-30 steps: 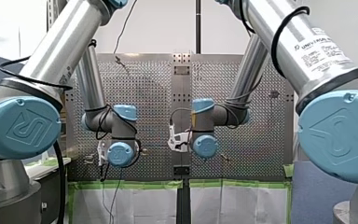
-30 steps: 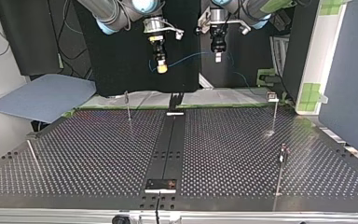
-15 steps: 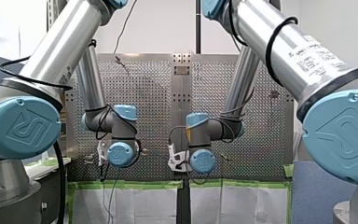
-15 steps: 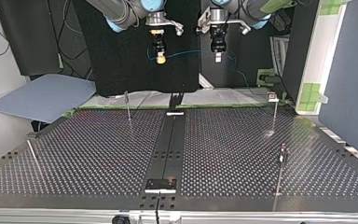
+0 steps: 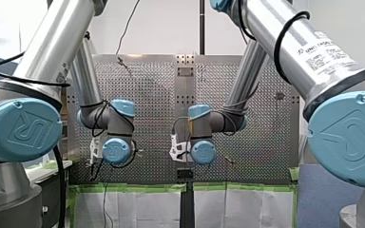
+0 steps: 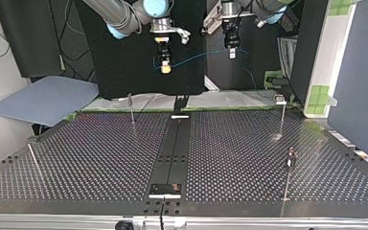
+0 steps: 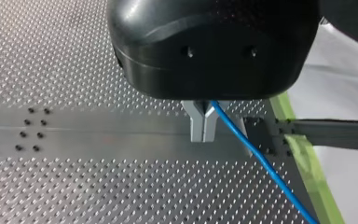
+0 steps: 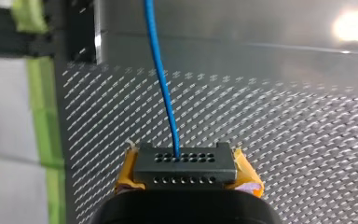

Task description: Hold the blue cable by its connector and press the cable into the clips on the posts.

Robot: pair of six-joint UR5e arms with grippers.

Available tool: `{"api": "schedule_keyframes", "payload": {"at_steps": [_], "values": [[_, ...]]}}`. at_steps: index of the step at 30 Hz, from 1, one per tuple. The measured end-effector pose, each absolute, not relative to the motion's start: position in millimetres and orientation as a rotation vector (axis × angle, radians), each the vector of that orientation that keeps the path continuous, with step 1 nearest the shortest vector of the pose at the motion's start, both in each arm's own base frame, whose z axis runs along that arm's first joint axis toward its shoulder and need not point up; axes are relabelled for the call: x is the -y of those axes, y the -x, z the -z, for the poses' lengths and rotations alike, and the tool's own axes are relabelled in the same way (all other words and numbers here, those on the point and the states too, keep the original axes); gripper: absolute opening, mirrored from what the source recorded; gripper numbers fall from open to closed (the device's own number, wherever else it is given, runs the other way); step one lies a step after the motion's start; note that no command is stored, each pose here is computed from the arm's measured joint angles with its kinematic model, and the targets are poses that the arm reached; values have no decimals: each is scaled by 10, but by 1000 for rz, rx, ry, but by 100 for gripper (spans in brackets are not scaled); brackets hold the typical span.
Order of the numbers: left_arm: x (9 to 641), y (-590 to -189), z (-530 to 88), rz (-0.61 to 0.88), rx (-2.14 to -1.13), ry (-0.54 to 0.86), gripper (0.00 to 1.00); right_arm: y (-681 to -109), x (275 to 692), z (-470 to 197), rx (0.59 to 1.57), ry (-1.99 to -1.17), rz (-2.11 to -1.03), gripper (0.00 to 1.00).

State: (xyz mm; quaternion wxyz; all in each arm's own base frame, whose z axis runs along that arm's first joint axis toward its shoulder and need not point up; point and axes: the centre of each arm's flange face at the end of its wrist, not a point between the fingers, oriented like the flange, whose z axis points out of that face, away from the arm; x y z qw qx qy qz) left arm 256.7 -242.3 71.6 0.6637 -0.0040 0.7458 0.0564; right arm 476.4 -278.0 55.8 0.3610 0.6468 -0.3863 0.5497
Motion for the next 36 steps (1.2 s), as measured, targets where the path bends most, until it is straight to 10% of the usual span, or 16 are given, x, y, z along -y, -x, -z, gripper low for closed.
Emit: {"api": "schedule_keyframes", "payload": {"at_steps": [36], "values": [[2369, -3699, -2574, 17, -1395, 411, 0, -5376, 3283, -3563, 822, -1533, -1969, 0]]}}
